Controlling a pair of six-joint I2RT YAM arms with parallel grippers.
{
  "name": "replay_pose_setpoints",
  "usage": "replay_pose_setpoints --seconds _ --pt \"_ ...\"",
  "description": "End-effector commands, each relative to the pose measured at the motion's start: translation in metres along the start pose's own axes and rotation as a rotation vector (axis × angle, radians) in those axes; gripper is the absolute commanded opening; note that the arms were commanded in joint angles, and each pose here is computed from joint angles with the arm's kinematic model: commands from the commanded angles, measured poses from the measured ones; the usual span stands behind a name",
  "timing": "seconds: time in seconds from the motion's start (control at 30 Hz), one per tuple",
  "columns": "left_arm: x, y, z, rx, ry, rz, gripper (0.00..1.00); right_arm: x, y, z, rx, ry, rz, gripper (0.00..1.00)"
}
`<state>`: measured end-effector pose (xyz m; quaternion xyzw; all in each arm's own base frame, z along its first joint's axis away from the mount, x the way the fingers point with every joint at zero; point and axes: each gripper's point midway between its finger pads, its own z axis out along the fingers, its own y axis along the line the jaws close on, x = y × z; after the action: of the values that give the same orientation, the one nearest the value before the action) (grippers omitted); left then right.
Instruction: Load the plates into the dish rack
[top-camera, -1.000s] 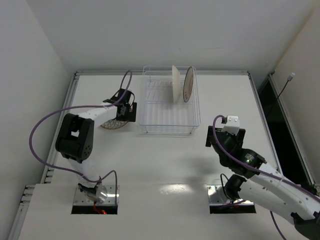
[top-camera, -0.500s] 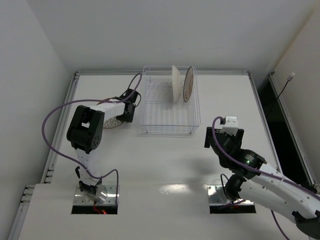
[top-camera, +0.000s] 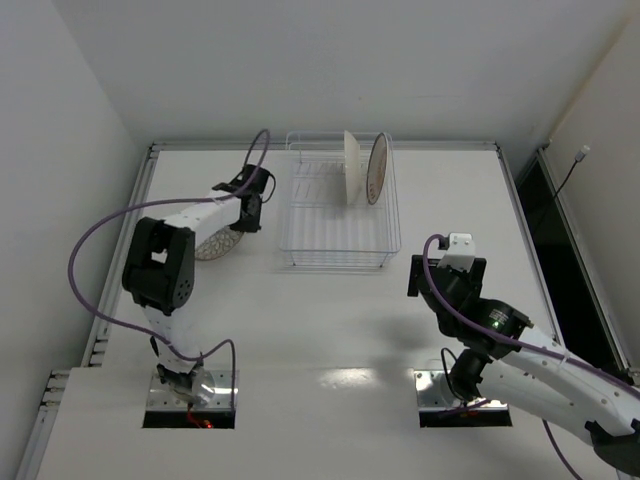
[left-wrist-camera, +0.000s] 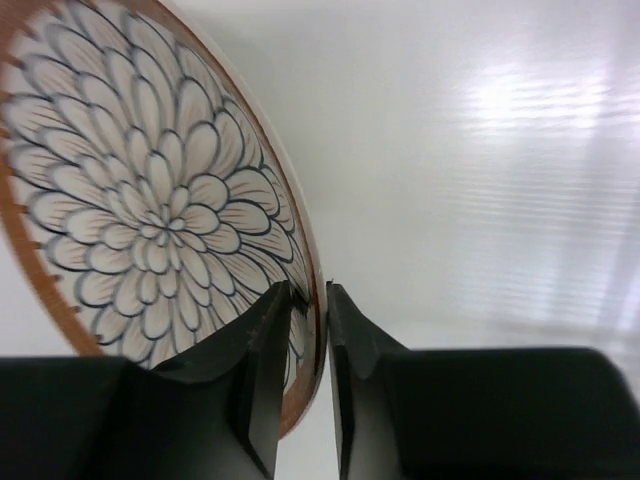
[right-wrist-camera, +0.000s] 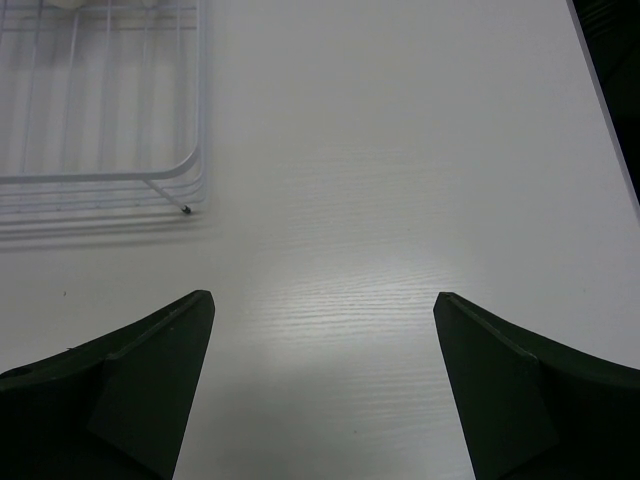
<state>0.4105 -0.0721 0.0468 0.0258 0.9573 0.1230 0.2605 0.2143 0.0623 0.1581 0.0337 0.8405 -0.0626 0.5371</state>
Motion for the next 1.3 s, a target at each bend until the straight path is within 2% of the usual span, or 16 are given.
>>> replay_pose_setpoints --seconds 0.0,0.13,0.33,0.77,0.9,1.03,1.17,1.27 --pt "-0.078 0.0 -0.083 0.153 -0.243 -0.217 0.0 -0.007 -0.001 0.0 0.015 -0.033 0.037 0.9" --pt "-0.119 0.015 -0.156 0.229 -0.419 -0.307 0.0 -0.005 0.0 0.001 0.018 -0.028 0.029 0.9" --pt "-0.134 0.021 -0.199 0.283 -0.509 -0.332 0.0 -0.005 0.002 0.0 0.01 -0.029 0.026 0.9" --pt "-0.131 0.018 -0.202 0.309 -0.514 -0.328 0.0 -0.006 0.0 0.001 0.018 -0.033 0.026 0.9" --pt "-0.125 0.016 -0.189 0.287 -0.481 -0.302 0.0 -0.006 0.0 0.001 0.018 -0.033 0.026 0.9" --pt "-0.106 0.017 -0.165 0.172 -0.431 -0.244 0.0 -0.006 0.0 0.001 0.018 -0.033 0.026 0.9" --pt "-0.083 0.031 -0.139 -0.02 -0.374 -0.193 0.0 -0.005 0.001 0.001 0.021 -0.029 0.018 0.9" --pt "-0.071 0.029 -0.126 -0.133 -0.341 -0.104 0.0 -0.005 0.001 0.001 0.021 -0.029 0.018 0.9"
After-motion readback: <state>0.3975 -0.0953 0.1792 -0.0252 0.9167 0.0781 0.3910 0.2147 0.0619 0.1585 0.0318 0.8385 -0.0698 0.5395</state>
